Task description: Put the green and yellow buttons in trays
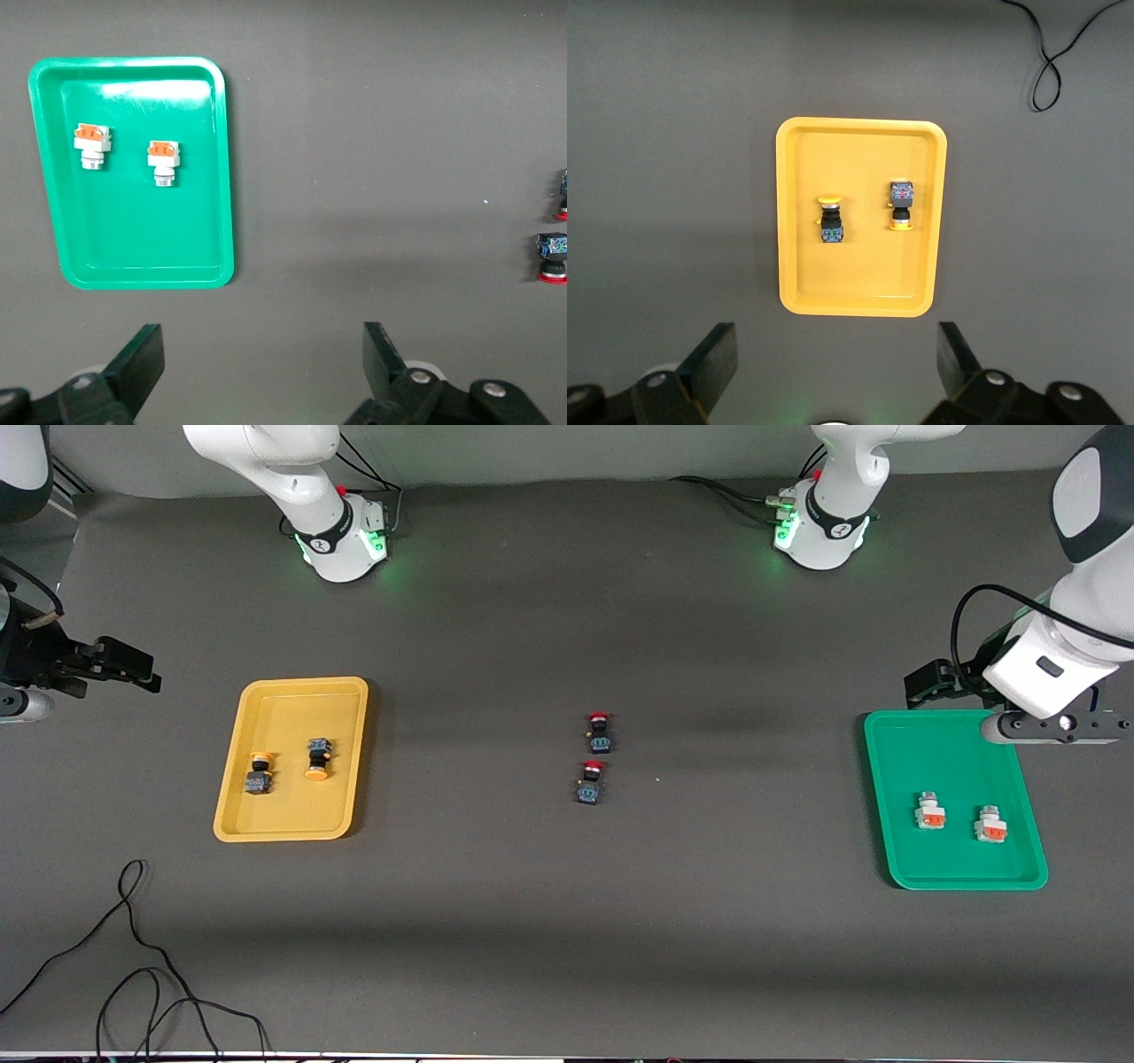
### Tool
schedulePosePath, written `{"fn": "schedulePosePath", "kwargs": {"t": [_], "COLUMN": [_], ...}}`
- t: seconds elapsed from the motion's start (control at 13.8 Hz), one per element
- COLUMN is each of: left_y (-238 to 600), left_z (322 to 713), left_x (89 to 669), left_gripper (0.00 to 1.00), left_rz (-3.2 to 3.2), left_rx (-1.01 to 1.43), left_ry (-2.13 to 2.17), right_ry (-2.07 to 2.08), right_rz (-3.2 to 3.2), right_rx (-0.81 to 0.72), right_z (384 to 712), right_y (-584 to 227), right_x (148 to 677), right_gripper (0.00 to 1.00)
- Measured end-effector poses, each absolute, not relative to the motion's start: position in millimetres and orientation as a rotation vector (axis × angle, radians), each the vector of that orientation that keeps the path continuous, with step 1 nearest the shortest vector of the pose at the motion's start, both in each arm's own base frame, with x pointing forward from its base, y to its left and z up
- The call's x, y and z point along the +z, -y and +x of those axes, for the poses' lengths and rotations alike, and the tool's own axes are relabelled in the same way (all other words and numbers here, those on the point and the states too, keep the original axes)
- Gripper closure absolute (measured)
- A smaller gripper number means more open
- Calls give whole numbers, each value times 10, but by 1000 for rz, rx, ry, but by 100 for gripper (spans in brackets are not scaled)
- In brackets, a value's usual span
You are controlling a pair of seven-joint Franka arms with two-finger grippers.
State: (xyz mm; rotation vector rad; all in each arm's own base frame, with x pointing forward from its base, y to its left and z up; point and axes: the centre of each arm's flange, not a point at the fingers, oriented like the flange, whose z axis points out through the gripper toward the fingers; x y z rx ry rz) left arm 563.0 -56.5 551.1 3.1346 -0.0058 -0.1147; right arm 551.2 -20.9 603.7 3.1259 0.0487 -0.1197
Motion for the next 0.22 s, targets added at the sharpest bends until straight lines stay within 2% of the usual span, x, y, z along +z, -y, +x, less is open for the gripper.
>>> {"fn": "schedulePosePath", "kwargs": {"t": [0.22], "left_y": [559], "left_z": [5641], "left_x": [5519], "left_gripper": [0], "left_rz": [3134], "left_rx": [-112], "left_ry": [4], "right_ry": [-49], "right_rz": [3126], "right_rx": [-120], "right_z": [5512], "right_y": [209], "right_x": [6037], "right_gripper": [0]}}
